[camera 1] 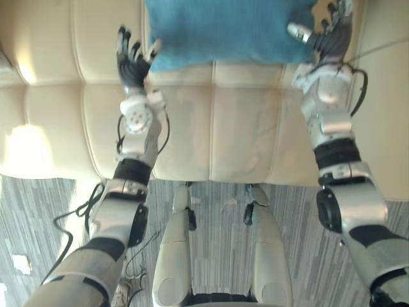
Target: Pick up cushions and gather them together orderly.
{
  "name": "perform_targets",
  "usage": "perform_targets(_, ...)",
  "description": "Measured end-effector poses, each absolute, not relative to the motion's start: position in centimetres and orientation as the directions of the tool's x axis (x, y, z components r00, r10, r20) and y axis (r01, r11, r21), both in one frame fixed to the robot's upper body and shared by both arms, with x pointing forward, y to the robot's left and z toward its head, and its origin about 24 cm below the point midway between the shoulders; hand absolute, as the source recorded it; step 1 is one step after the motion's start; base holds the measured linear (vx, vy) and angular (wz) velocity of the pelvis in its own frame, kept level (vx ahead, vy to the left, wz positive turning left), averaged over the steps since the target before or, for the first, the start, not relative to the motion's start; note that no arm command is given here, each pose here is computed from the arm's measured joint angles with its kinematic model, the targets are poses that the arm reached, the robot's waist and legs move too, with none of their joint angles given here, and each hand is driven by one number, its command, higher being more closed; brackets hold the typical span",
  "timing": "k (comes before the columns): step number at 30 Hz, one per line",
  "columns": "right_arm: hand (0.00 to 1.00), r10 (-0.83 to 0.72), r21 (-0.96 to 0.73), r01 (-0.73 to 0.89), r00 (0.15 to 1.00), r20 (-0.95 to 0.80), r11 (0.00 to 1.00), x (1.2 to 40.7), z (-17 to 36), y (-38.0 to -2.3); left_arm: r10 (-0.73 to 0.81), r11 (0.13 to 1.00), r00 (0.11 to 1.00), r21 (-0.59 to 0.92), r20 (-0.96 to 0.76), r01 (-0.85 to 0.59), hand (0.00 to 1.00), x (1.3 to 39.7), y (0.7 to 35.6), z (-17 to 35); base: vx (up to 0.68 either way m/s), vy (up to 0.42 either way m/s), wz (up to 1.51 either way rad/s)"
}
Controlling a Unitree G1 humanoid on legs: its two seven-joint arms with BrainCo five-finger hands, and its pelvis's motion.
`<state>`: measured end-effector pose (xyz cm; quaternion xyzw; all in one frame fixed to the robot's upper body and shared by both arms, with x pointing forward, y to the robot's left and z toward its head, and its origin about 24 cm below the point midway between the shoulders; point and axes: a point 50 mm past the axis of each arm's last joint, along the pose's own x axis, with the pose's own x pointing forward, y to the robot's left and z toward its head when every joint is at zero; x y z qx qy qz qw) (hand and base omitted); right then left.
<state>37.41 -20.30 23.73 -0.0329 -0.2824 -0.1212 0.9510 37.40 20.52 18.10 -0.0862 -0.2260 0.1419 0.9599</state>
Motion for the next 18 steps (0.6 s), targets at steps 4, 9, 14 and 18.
perform_targets(4, 0.00, -0.188, -0.063, 0.238, 0.883, 0.430, 0.969, 34.2, 16.2, -21.5, 0.316, 0.946, 0.902, -0.165, 0.294, -0.278, 0.00, 34.3, 22.8, 12.0, 0.10, -0.077, -0.02)
perform_targets(9, 0.00, -0.211, -0.053, 0.218, 0.970, 0.122, 0.974, 28.2, 5.1, -21.8, 0.321, 0.945, 0.947, -0.053, -0.023, -0.321, 0.00, 27.5, 23.0, 1.2, 0.15, -0.084, -0.02)
perform_targets(14, 0.00, -0.249, -0.098, 0.231, 0.931, -0.268, 0.968, 21.9, -4.6, -22.0, 0.332, 0.937, 0.853, 0.040, -0.402, -0.346, 0.00, 19.7, 22.4, -7.8, 0.10, -0.021, -0.03)
perform_targets(18, 0.00, -0.297, -0.072, 0.314, 0.765, -0.571, 0.947, 16.6, -10.9, -21.8, 0.326, 0.926, 0.693, 0.070, -0.644, -0.370, 0.00, 14.0, 22.0, -12.5, 0.02, 0.033, -0.12)
